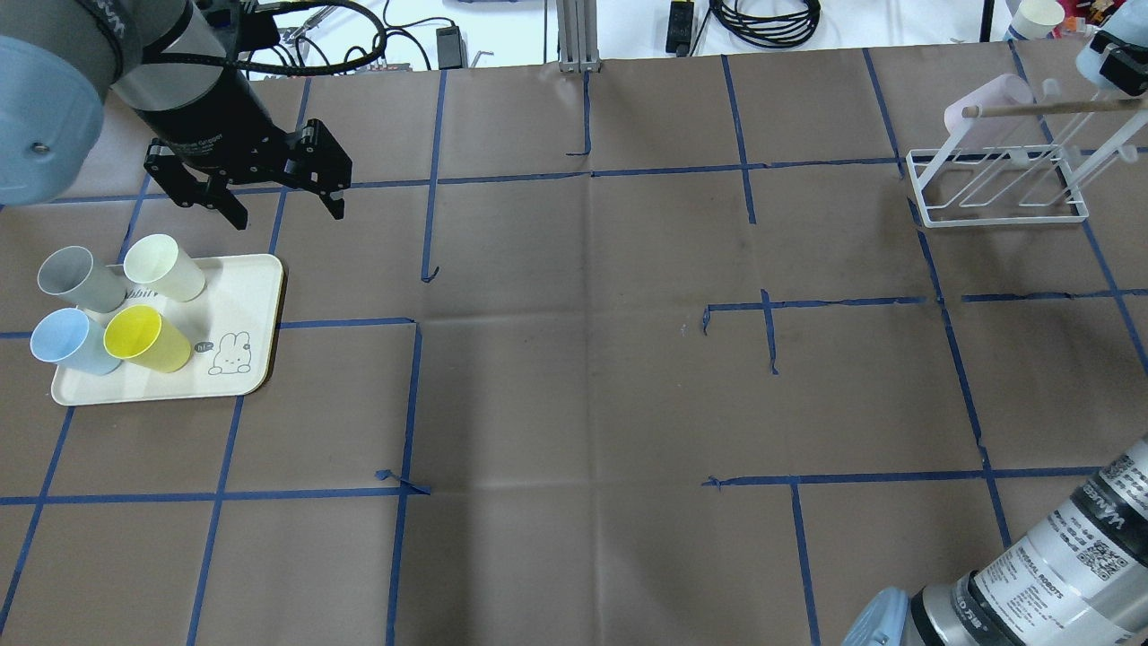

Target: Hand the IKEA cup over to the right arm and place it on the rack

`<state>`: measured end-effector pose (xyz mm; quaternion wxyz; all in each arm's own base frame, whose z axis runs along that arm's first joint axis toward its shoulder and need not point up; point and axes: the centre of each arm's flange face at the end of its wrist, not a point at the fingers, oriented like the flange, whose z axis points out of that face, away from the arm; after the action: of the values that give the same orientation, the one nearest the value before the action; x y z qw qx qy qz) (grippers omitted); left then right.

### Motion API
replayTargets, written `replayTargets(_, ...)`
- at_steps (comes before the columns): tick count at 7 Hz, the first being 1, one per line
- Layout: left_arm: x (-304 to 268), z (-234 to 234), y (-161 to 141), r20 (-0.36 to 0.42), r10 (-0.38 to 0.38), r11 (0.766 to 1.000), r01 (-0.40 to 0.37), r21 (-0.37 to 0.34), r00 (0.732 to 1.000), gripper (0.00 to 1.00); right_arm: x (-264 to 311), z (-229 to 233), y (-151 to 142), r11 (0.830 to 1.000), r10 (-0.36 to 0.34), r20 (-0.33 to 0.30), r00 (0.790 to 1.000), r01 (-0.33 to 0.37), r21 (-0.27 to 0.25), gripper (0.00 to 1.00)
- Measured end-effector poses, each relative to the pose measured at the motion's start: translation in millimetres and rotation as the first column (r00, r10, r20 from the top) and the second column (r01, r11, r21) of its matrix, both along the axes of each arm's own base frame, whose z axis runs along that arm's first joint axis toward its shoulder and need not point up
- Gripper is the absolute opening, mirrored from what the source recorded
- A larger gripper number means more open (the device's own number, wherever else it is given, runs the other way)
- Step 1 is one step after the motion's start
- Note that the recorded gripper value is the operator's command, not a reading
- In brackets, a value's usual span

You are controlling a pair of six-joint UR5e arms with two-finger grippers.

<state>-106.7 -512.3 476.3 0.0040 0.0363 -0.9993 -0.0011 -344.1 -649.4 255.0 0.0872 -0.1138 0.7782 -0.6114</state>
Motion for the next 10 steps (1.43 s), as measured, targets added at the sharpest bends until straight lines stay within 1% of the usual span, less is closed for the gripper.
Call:
replayTargets(3,1.5,1.2,0.2,0.004,0.006,1.0,-0.006,0.002,1.0,0.99,4.1,-6.1,0.8,1.0,0.003,0.006,1.0,-0.003,0.008,0.31)
replayTargets(4,2.2,1.6,0.1,0.005,0.007,1.0,-0.007,0.001,1.0,0.99,5.6,-7.8,2.0,1.0,0.003,0.009,1.0,-0.003,0.012,0.32)
replayTargets(5,2.5,1.7,-0.2,0.006,0.007,1.0,-0.007,0.001,1.0,0.99,6.2,-7.8,2.7,1.0,0.002,0.008,1.0,-0.002,0.014,0.36)
replayTargets(6,2.7,2.0,-0.5,0.005,0.008,1.0,-0.008,0.0,1.0,0.99,6.2,-8.3,2.8,1.0,0.001,0.008,1.0,-0.001,0.016,0.37)
replayTargets(9,2.4,2.6,-1.3,0.002,0.009,1.0,-0.009,-0.001,1.0,0.99,4.9,-10.5,4.0,1.0,-0.005,0.015,1.0,0.005,0.026,0.38)
replayTargets(10,2.3,2.7,-1.4,0.001,0.009,1.0,-0.009,-0.001,1.0,0.99,5.2,-11.7,4.9,0.999,-0.007,0.019,1.0,0.007,0.032,0.55)
